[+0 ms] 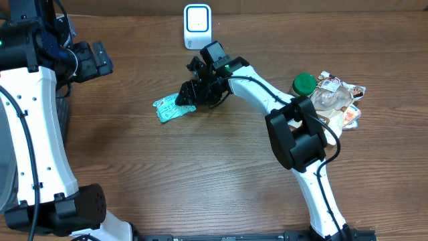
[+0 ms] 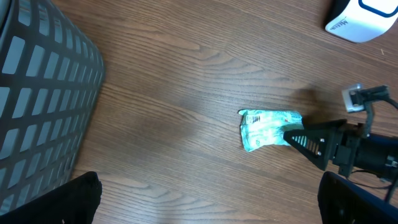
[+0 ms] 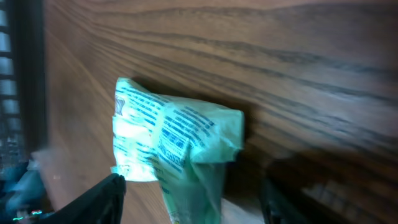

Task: Scan the item barcode
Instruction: 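Close the right gripper on the mint-green packet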

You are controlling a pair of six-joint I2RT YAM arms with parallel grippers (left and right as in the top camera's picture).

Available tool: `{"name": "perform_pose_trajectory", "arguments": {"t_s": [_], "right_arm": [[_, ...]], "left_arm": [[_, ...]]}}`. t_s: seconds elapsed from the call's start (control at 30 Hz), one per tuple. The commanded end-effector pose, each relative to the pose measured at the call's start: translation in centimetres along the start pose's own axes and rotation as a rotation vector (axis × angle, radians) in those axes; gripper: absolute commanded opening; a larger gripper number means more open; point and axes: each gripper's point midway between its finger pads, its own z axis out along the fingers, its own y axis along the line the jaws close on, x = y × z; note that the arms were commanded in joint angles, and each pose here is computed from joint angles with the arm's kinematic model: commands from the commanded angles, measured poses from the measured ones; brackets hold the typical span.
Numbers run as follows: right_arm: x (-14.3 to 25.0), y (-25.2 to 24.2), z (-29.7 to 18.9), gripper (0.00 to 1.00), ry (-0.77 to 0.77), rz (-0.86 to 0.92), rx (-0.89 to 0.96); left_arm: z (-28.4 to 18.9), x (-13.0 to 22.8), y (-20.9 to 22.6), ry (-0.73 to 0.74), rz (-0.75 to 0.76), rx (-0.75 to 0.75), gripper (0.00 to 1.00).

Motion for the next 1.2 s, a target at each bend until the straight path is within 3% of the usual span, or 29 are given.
{"name": "perform_pose_trajectory", "arguments": {"t_s": [0.0,0.27,0.37,0.5,0.67,0.77,0.87,1.0,1.17], "right_arm": [[1.0,-0.9,1.5,0.62,0.040,0.040,-0.020],[0.8,-0.5,2.5,0.33,0.045,0.085,-0.093],[0.8,-1.0,3.1,0.35,0.043,0.103,-0.094],[-0.1,-0.8,3.2,0.51,0.009,0.072,-0.107],[-0.6,-0.6,3.2,0.52,-0.011,0.053,-0.115],[-0.4,-0.7,3.2,0.33,-0.003,0.061,-0.112],[-0.3,-0.7,3.3,0.06,0.003,0.065,-0.110],[-0.7,0.3,1.1,0.04,0.012,0.074,-0.215],[-2.8,2.1,-5.2,0.04,-0.059,0.024,-0.274]], "left_arm": [[-0.1,-0.1,0.0,-0.005,0.023,-0.002,1.00],[-0.1,-0.1,0.0,-0.005,0.024,-0.002,1.00],[-0.1,-0.1,0.0,-0.005,0.024,-0.002,1.00],[-0.1,-0.1,0.0,-0.005,0.024,-0.002,1.00],[-0.1,-0.1,0.0,-0.005,0.023,-0.002,1.00],[-0.1,-0.1,0.0,-0.005,0.024,-0.002,1.00],[-0.1,-0.1,0.0,-0.005,0.024,-0.002,1.00],[-0.1,-0.1,0.0,-0.005,0.024,-0.002,1.00],[-0.1,-0.1,0.0,-0.005,0.023,-0.002,1.00]]}}
